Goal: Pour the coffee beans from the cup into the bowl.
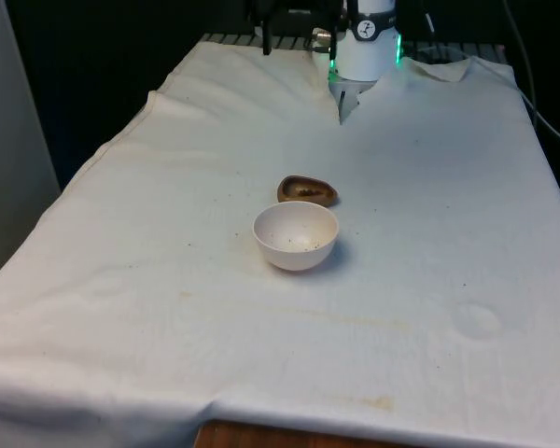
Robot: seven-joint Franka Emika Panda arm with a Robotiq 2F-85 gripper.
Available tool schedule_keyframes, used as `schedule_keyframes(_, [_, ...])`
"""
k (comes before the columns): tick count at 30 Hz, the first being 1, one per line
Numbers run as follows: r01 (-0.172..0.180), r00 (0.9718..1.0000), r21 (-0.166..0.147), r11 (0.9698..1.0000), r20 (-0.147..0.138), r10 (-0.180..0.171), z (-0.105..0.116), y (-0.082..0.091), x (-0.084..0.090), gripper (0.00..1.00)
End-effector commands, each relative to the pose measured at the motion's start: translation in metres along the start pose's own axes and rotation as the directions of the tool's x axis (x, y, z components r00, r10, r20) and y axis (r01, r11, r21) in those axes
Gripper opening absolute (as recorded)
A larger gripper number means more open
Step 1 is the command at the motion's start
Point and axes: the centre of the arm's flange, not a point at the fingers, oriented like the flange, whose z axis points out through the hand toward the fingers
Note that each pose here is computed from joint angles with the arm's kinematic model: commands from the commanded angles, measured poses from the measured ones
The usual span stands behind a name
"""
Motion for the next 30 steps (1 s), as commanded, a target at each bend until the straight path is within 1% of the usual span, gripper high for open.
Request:
schedule_keyframes(1, [0.004, 0.9999, 0.006, 1.0, -0.015, -0.004, 0.004, 0.003, -0.001, 1.0])
schedule_keyframes(2, [0.007, 0.9998, 0.006, 1.0, -0.02, -0.007, 0.009, 0.005, -0.004, 1.0])
schedule_keyframes(6, [0.016, 0.9995, 0.005, 0.9999, -0.027, -0.016, 0.02, 0.006, -0.008, 1.0])
schedule_keyframes(7, [0.014, 0.9997, -0.001, 0.9999, -0.018, -0.014, 0.021, 0.006, -0.008, 1.0])
schedule_keyframes(8, [0.019, 0.9994, 0.004, 0.9998, -0.028, -0.018, 0.024, 0.006, -0.009, 1.0])
schedule_keyframes(9, [0.023, 0.9993, 0.002, 0.9997, -0.03, -0.023, 0.032, 0.005, -0.01, 1.0])
schedule_keyframes(15, [0.024, 0.9991, -0.007, 0.9997, -0.036, -0.025, 0.053, 0.005, -0.011, 1.0])
schedule_keyframes(16, [0.023, 0.9993, -0.007, 0.9997, -0.027, -0.024, 0.05, 0.005, -0.011, 1.0])
schedule_keyframes(17, [0.024, 0.9991, -0.008, 0.9997, -0.035, -0.025, 0.057, 0.004, -0.011, 1.0])
schedule_keyframes(18, [0.024, 0.999, -0.011, 0.9996, -0.036, -0.025, 0.064, 0.004, -0.011, 1.0])
schedule_keyframes(21, [0.024, 0.9988, -0.014, 0.9996, -0.042, -0.025, 0.073, 0.004, -0.011, 1.0])
schedule_keyframes(25, [0.025, 0.9988, -0.017, 0.9995, -0.041, -0.026, 0.091, 0.003, -0.012, 1.0])
schedule_keyframes(26, [0.026, 0.999, -0.017, 0.9995, -0.035, -0.026, 0.088, 0.004, -0.011, 1.0])
schedule_keyframes(27, [0.025, 0.9988, -0.018, 0.9995, -0.041, -0.025, 0.094, 0.003, -0.012, 1.0])
schedule_keyframes(30, [0.025, 0.999, -0.018, 0.9995, -0.037, -0.026, 0.105, 0.003, -0.012, 1.0])
